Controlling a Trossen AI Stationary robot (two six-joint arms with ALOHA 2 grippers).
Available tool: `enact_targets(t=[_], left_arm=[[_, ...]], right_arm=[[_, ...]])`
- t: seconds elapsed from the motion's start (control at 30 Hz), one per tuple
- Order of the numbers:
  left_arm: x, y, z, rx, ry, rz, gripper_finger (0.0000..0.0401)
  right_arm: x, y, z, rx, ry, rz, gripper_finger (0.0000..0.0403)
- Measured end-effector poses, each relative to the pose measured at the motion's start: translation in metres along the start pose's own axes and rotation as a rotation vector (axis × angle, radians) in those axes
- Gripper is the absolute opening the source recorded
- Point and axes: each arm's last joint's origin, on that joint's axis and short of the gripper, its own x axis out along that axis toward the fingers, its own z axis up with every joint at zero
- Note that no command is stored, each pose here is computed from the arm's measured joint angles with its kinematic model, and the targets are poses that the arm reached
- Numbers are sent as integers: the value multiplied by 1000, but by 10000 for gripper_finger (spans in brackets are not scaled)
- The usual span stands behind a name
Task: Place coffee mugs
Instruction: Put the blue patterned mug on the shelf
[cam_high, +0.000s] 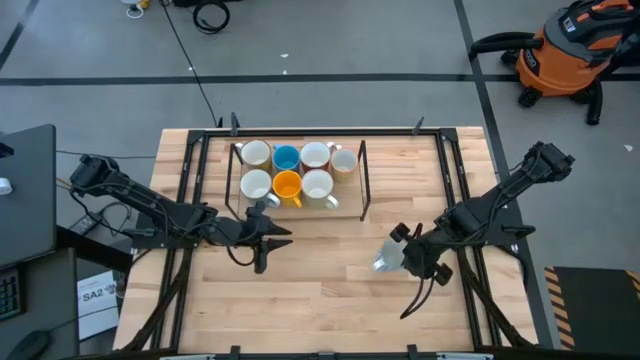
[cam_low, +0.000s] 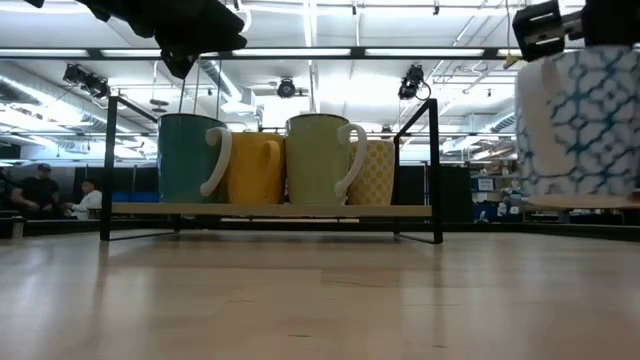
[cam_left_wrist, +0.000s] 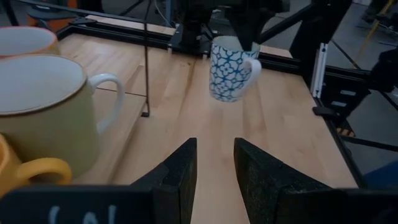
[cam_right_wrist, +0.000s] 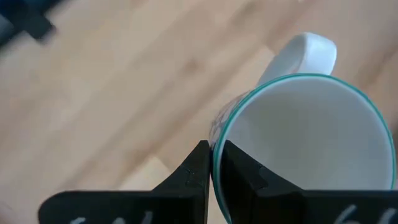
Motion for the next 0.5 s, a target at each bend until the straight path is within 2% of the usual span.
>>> enact_targets(t=[0.17, 0.5], left_arm=[[0, 1, 0, 0, -8, 23, 112], [0, 1, 0, -2, -10, 22, 112]], right_arm=[[2, -2, -8, -29, 71, -38, 38], [15, -1, -24, -19, 137, -22, 59]])
